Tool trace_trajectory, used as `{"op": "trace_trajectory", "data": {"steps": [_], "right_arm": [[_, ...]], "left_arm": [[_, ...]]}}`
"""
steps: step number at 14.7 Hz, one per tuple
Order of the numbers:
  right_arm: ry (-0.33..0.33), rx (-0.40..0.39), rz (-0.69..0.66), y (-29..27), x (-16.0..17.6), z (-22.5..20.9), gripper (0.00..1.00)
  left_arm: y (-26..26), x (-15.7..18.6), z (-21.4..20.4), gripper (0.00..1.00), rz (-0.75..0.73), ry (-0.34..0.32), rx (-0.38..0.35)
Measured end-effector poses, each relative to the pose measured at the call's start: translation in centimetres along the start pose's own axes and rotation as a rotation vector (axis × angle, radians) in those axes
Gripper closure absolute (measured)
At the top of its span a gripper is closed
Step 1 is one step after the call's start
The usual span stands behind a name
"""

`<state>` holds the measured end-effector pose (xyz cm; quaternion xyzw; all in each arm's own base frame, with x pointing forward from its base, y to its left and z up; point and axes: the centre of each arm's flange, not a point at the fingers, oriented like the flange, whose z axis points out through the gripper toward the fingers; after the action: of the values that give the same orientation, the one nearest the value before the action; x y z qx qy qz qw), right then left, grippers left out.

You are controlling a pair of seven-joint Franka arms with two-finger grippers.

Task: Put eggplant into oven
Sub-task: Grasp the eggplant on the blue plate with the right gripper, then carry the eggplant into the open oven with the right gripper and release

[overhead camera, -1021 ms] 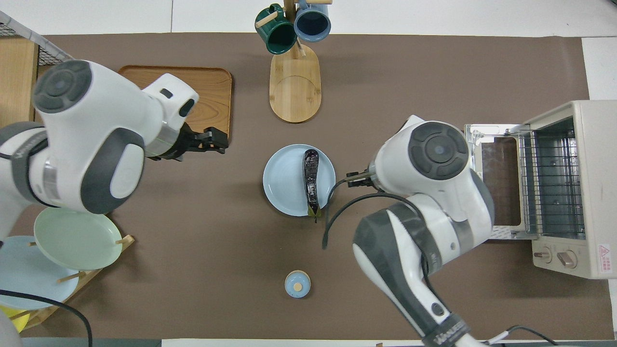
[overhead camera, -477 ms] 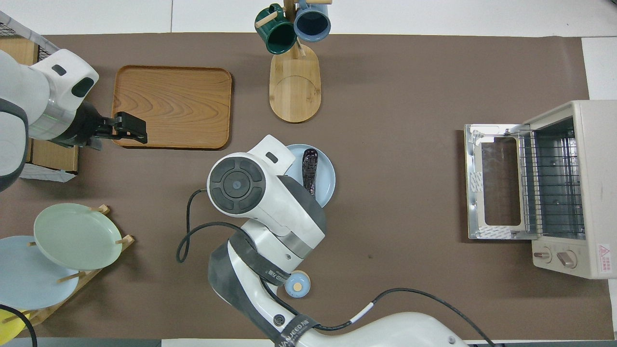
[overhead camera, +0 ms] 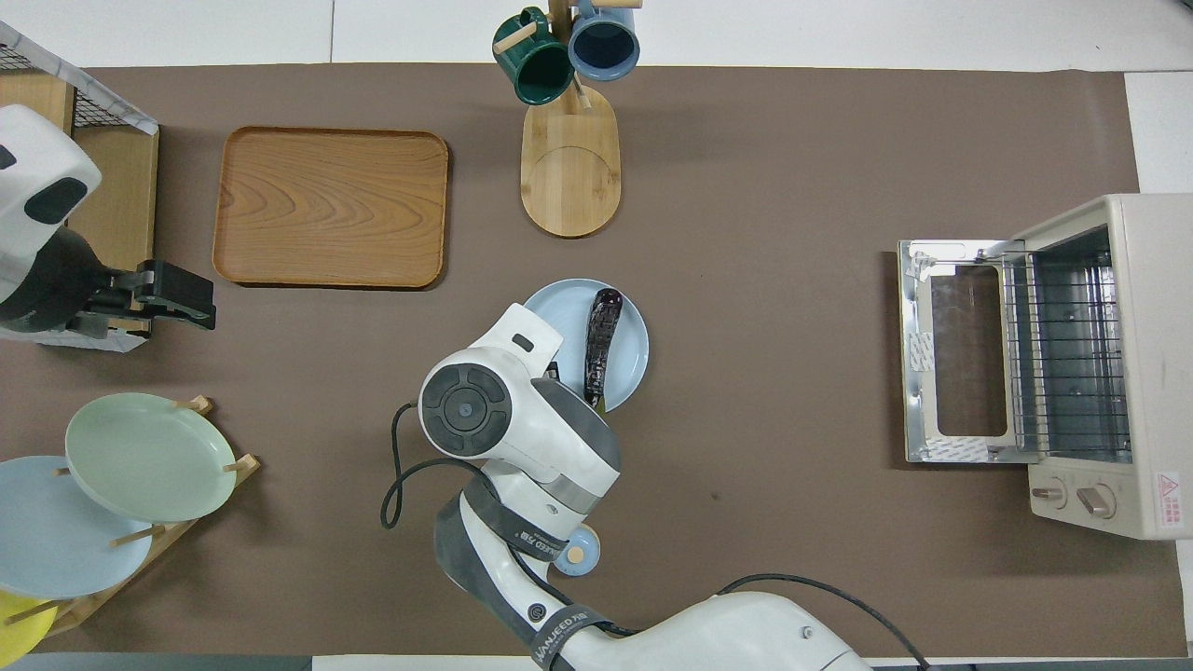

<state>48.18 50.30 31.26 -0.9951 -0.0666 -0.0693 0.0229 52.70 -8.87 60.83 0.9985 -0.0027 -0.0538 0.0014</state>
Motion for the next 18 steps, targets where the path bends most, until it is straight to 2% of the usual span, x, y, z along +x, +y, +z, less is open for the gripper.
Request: {"op": "trace_trajectory", "data": {"steps": [3, 5, 9, 13, 18], "right_arm": [[-0.01, -0.008, -0.015, 0.8, -0.9, 0.8, 0.46], [-0.016, -0.012, -0.037, 1.1, -1.3, 0.9, 0.51], [-0.017, -0.015, -0.049, 1.5, -1.4, 0.7, 0.95], [-0.044, -0.056, -0.128, 2.7, -1.0, -0.1, 0.97], [-0.082, -0.181, -0.109, 9.9, 4.6, -5.7, 0.98]], "left_arm": [[0.1, -1.0, 1.6, 0.0, 0.006, -0.019, 0.006], [0.1, -1.0, 2.0, 0.0, 0.016, -0.011, 0.005], [-0.2, -0.9, 1.4, 0.0, 0.034, 0.006, -0.002], [-0.4, -0.9, 0.4, 0.0, 0.028, 0.02, -0.03], [-0.5, -0.6, -1.0, 0.0, 0.027, 0.048, -0.036]]}}
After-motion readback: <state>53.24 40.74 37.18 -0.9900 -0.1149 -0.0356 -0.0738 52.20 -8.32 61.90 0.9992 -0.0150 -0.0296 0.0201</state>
